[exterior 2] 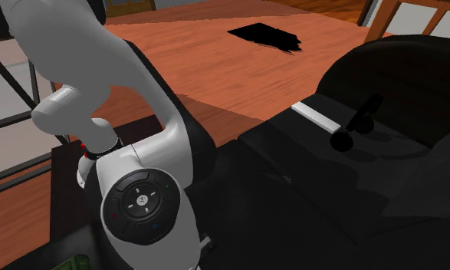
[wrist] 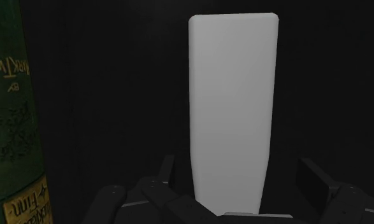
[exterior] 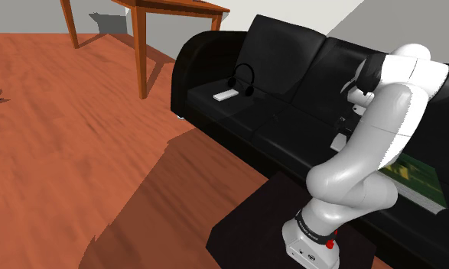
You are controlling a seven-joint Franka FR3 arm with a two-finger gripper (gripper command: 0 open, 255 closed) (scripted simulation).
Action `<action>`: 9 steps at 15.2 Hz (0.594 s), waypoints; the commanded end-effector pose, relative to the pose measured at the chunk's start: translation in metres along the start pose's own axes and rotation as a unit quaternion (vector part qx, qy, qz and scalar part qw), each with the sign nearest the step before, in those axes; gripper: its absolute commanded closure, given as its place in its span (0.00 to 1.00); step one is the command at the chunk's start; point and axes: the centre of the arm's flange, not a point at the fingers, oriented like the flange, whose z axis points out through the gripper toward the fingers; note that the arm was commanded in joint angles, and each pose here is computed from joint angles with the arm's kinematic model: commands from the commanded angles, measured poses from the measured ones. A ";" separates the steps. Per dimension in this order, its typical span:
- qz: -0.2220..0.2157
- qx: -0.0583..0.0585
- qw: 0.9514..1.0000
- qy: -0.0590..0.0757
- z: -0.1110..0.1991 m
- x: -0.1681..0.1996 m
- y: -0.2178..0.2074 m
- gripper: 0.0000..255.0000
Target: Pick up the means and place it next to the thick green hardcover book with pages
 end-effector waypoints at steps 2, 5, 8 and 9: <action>0.000 0.000 1.000 0.000 -0.033 0.000 0.001 0.00; 0.000 0.000 1.000 0.000 -0.033 0.000 0.001 0.00; 0.000 0.000 1.000 0.000 -0.033 0.000 0.001 0.00; 0.000 0.000 1.000 0.000 -0.033 0.000 0.001 0.00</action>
